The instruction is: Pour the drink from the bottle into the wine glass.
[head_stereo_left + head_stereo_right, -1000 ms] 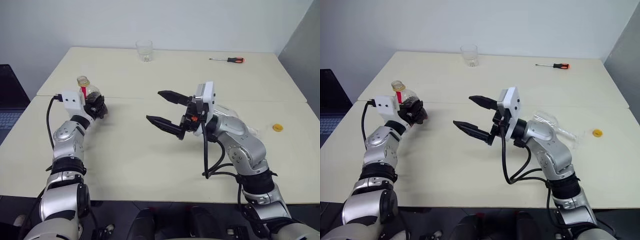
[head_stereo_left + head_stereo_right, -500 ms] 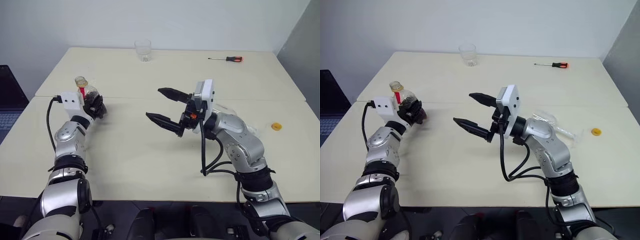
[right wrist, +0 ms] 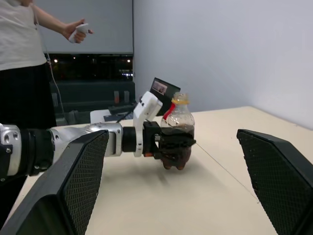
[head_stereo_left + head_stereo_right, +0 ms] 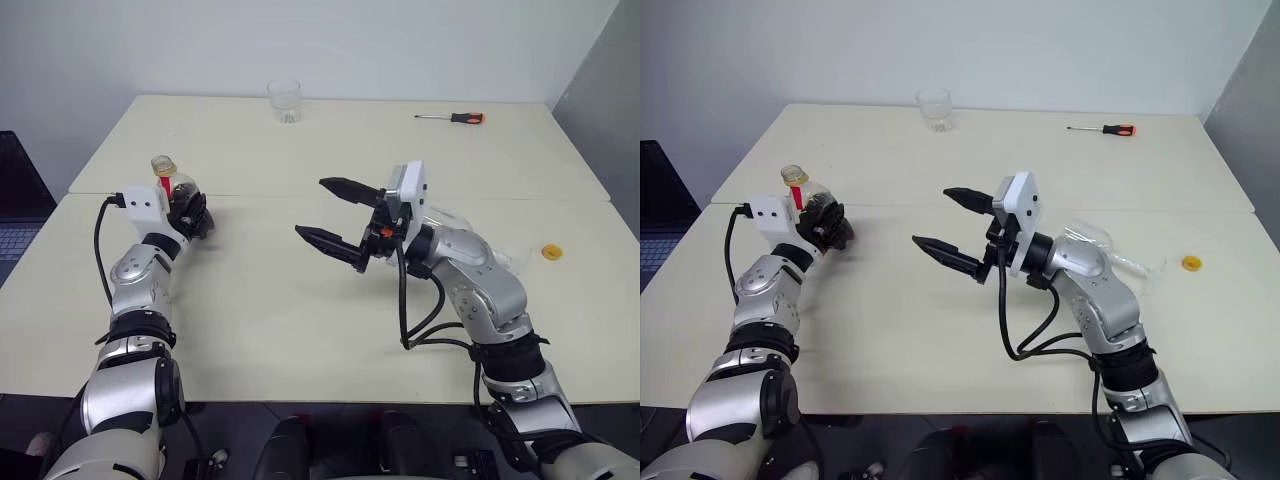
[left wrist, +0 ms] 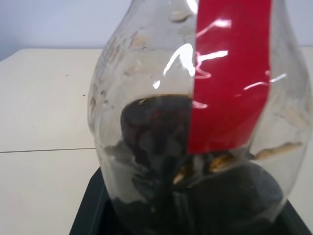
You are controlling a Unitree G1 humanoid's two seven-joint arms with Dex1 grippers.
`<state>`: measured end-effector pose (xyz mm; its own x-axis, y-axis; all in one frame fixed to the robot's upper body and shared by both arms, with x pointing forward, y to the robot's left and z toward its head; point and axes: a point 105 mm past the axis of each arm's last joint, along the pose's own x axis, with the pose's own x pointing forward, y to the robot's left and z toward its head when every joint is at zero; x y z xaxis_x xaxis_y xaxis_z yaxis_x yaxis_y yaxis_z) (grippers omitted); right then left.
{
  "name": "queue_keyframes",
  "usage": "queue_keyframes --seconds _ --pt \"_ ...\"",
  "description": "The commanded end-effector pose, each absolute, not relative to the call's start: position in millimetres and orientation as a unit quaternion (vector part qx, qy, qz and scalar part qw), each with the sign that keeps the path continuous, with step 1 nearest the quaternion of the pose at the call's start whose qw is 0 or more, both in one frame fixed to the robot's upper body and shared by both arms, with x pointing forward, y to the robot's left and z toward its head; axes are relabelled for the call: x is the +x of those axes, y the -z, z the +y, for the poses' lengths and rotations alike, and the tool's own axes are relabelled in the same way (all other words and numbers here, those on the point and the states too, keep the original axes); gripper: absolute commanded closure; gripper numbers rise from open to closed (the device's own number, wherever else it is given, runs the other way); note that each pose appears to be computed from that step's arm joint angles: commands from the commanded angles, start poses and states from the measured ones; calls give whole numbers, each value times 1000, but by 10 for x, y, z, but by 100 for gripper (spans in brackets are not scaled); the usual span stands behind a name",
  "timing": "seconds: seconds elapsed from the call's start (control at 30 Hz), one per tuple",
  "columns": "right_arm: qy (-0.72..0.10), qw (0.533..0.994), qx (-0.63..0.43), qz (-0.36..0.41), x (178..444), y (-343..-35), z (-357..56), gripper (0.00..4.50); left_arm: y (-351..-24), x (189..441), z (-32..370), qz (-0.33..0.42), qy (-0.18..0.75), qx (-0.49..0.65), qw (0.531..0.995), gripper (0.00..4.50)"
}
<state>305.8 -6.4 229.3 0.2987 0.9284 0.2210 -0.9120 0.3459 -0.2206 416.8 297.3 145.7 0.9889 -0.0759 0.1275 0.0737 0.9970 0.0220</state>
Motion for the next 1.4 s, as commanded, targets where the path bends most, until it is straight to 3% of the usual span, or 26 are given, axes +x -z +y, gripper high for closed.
queue_keyframes --seconds 0.03,0.47,0.6,0.77,1.07,1.4 --pt "-570 800 -43 -183 3031 -2406 -54 2 -1557 4148 2991 -91 34 18 995 255" --pt "-555 813 -72 -159 3132 -2233 -90 2 -1534 4159 2962 -87 39 13 995 255" --pt "-552 815 -73 -160 3151 -2236 -97 0 -1520 4156 2968 -85 39 11 996 159" --pt "-549 817 -71 -164 3166 -2252 -106 0 -1522 4158 2973 -85 39 8 996 2" --pt "-551 815 -71 -164 3139 -2245 -138 0 -1585 4117 2992 -98 41 7 994 2" --pt "-555 814 -75 -155 3069 -2181 -214 0 -1685 3871 3026 -121 25 8 992 2"
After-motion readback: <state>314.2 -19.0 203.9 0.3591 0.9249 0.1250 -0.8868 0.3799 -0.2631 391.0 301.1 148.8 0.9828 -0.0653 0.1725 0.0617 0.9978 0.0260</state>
